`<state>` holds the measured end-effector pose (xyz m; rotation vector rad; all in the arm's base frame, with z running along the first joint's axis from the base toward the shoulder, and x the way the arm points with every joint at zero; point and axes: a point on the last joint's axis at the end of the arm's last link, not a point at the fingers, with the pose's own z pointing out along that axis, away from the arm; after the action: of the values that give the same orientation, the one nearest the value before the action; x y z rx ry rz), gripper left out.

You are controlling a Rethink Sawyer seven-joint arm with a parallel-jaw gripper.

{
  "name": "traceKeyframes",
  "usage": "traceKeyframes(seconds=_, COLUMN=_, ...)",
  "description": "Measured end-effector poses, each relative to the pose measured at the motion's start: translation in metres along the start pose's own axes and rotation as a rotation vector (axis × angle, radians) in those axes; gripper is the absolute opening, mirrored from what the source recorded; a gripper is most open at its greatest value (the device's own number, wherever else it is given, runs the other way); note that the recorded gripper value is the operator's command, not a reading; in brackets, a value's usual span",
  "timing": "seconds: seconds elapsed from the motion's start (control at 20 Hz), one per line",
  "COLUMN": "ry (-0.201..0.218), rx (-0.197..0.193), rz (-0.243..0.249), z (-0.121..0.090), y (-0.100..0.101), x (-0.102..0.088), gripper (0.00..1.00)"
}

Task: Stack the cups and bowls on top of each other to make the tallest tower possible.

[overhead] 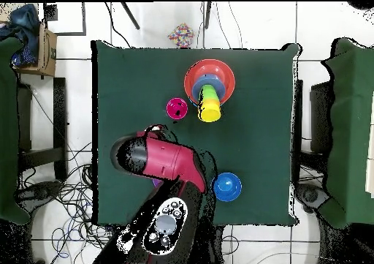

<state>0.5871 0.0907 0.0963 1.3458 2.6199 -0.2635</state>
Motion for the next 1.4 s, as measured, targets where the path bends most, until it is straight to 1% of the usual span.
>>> traceKeyframes(seconds=0.1, ry=-0.026, rx=-0.011, rz=0.002, z=0.015, y=-0.004, x=-0.001, gripper=1.0)
traceKeyframes(seconds=0.2, ry=-0.039, rx=-0.018, rz=0.001, z=0.023, y=-0.006, x=-0.001, gripper=1.0)
traceKeyframes(seconds=0.25, ry=-0.051, rx=-0.023, rz=-0.001, z=0.033, y=-0.008, x=0.001, gripper=1.0)
traceKeyframes(seconds=0.35, ry=-0.054, rx=-0.022, rz=-0.003, z=0.038, y=-0.01, x=0.003, gripper=1.0)
traceKeyframes(seconds=0.4, ry=-0.052, rx=-0.012, rz=-0.009, z=0.045, y=-0.013, x=0.008, gripper=1.0)
traceKeyframes(seconds=0.55, ry=-0.046, rx=0.0, rz=-0.017, z=0.051, y=-0.015, x=0.014, gripper=1.0)
traceKeyframes(seconds=0.6, ry=-0.042, rx=0.009, rz=-0.027, z=0.056, y=-0.016, x=0.02, gripper=1.0)
traceKeyframes(seconds=0.95, ry=-0.033, rx=0.021, rz=-0.044, z=0.064, y=-0.016, x=0.034, gripper=1.0)
traceKeyframes(seconds=1.15, ry=-0.028, rx=0.019, rz=-0.039, z=0.064, y=-0.015, x=0.034, gripper=1.0)
traceKeyframes(seconds=1.4, ry=-0.02, rx=0.015, rz=-0.02, z=0.065, y=-0.012, x=0.033, gripper=1.0)
